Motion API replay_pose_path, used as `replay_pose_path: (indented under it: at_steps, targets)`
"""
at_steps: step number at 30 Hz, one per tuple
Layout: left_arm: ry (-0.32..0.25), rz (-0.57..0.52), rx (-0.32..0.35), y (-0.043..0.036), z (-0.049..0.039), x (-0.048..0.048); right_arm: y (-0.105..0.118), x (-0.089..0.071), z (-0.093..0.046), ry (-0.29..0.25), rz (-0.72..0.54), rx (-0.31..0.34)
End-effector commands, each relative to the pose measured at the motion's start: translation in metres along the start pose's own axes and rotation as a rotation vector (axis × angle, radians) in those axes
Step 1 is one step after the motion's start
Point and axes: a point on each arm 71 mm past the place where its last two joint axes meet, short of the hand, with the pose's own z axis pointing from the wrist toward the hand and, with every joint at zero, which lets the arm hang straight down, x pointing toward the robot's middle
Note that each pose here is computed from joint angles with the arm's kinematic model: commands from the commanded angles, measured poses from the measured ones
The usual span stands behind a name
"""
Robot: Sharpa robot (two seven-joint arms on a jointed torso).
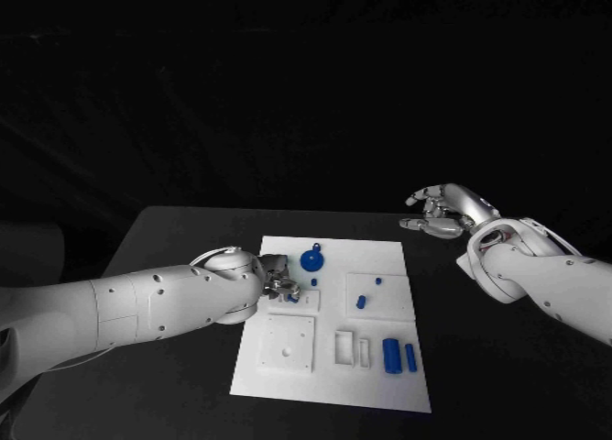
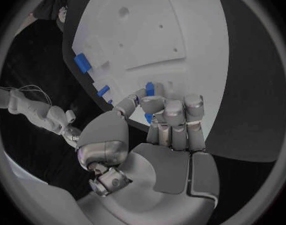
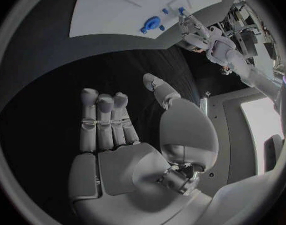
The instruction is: Assemble the parts on the task board
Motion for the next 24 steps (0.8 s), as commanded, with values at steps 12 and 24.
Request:
replay_pose_path:
  at_steps: [12, 24]
  targets:
    - [0.005, -0.003, 0.031, -0.0062, -0.0012, 0.0051, 0.0012, 0.0015, 0.0005, 0.016, 0.0, -0.005]
    - [-0.001, -0.014, 0.041, -0.0082, -0.0014, 0.0051, 0.0018, 0.0023, 0.0011, 0.018, 0.001, -0.006]
